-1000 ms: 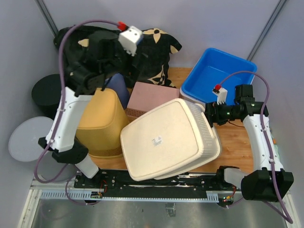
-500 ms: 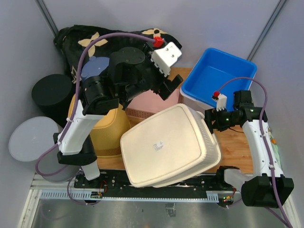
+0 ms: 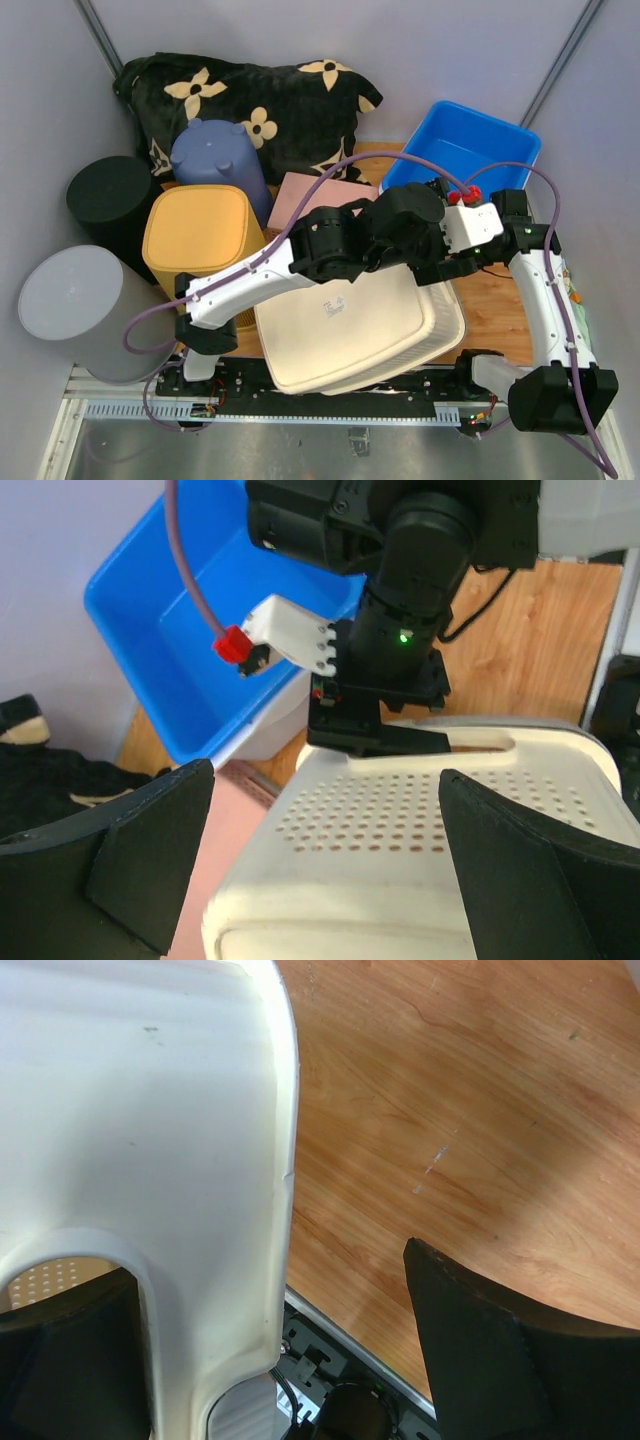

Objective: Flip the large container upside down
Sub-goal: Place the container inside the container.

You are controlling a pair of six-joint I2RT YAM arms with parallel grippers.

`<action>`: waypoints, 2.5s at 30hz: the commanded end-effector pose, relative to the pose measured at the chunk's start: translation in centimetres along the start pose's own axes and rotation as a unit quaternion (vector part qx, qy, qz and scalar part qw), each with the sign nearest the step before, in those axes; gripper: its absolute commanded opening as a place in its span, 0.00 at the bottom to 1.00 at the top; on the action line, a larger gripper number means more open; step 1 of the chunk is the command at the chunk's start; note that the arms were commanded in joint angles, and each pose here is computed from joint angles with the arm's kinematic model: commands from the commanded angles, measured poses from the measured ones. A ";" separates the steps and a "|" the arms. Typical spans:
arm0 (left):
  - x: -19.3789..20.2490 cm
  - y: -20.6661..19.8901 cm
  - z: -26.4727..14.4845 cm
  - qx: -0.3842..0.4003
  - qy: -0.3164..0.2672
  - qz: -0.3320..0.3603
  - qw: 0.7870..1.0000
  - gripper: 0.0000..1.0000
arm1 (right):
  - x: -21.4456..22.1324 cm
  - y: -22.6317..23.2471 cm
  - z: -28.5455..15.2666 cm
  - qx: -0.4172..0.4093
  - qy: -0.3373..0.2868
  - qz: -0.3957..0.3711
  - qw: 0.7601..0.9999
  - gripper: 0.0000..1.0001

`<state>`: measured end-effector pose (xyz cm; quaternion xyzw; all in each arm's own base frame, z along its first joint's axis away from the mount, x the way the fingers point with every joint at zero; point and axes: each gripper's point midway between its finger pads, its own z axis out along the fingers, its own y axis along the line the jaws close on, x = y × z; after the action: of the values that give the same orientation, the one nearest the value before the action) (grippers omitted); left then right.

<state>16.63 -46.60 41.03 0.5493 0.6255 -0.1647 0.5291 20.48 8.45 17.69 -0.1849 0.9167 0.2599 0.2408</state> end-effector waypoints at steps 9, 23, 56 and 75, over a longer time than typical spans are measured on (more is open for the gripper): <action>3.2 2.7 7.5 -0.188 0.040 0.062 0.979 0.99 | 0.4 -2.0 -1.1 0.071 0.009 -0.109 0.992 0.86; 9.6 2.6 5.0 -0.200 0.108 0.086 0.970 0.99 | 1.3 1.4 -3.5 -0.002 0.034 -0.182 0.983 0.89; 10.2 0.9 4.5 -0.155 0.104 0.037 0.982 0.98 | -7.6 9.3 -8.1 -0.186 -0.041 -0.151 0.970 0.94; 10.7 -0.2 5.8 -0.141 0.113 0.038 0.983 0.98 | 4.0 0.9 -10.3 0.043 0.136 -0.399 0.906 0.96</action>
<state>16.51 -51.10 35.49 0.4652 0.6414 -0.1763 0.5841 17.64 4.96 25.13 -0.4868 0.8209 0.1211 0.2730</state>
